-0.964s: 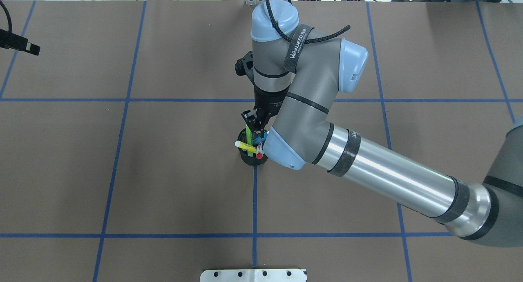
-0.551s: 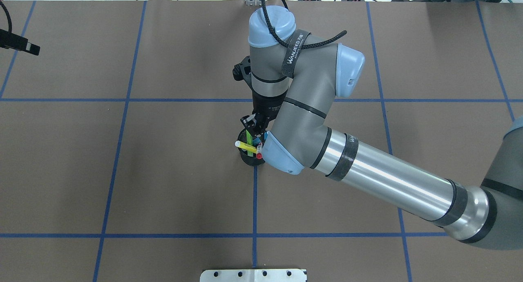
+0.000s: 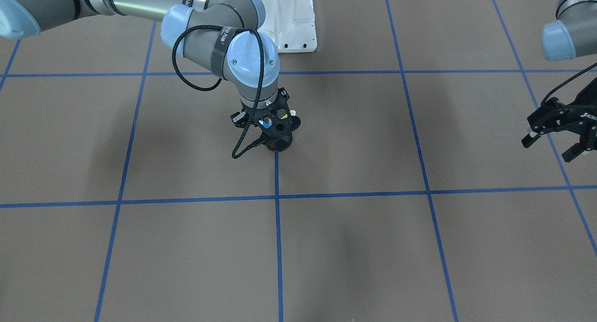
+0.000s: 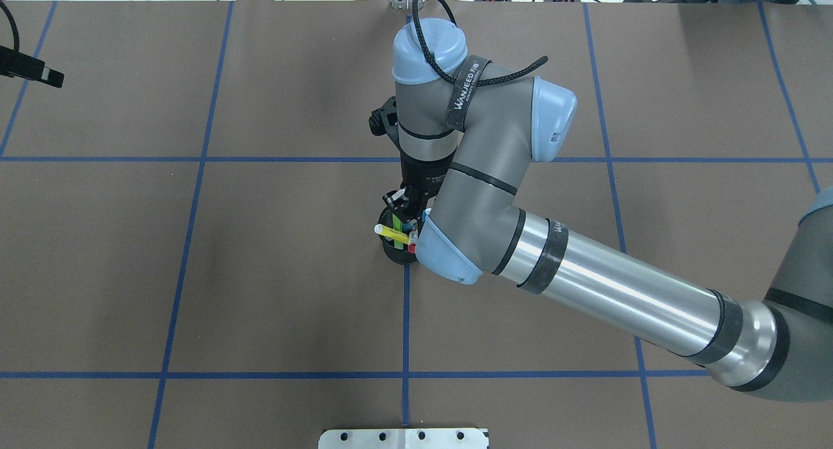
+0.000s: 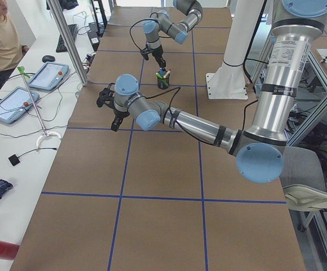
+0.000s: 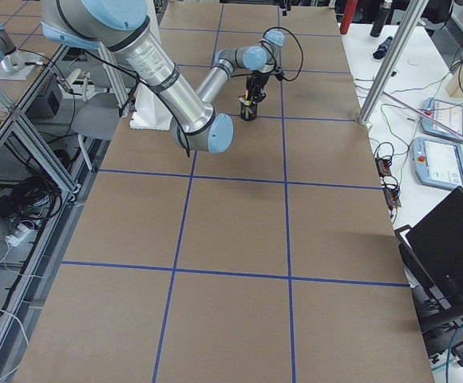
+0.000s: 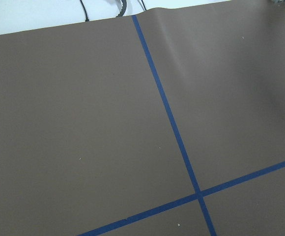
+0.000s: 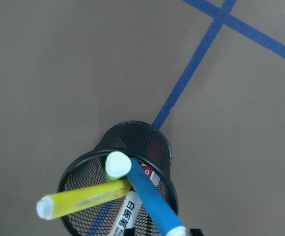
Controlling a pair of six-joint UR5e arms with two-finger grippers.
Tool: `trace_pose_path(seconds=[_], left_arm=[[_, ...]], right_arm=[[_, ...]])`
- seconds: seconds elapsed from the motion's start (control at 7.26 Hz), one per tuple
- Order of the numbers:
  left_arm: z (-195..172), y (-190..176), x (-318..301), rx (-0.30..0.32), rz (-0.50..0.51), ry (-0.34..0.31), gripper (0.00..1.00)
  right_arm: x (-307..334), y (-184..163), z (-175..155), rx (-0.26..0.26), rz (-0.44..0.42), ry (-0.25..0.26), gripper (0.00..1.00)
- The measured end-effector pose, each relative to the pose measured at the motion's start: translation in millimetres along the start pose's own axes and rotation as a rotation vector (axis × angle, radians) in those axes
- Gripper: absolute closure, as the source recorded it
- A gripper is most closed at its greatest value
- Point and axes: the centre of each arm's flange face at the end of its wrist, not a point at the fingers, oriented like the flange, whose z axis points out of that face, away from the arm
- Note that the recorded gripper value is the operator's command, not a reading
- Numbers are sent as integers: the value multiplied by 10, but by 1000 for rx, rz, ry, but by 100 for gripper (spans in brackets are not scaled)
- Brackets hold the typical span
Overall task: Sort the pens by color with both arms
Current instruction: 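Lower the right gripper and grasp the blue highlighter in the cup, then lift the blue highlighter out of the cup with the right gripper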
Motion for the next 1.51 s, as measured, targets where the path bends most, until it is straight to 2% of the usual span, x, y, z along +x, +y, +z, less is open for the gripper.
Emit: trace_pose_path(seconds=[0.41, 0.83, 1.24, 1.51], left_arm=[[12, 3, -16, -2, -2, -1, 0], [20, 0, -23, -4, -3, -2, 0], [23, 1, -28, -4, -4, -2, 0], [23, 2, -28, -4, -5, -2, 0]], right_arm=[[-1, -37, 36, 19, -12, 8, 64], [-31, -73, 24, 37, -25, 1, 88], [-91, -14, -98, 55, -40, -14, 97], [-169, 92, -324, 81, -57, -34, 100]])
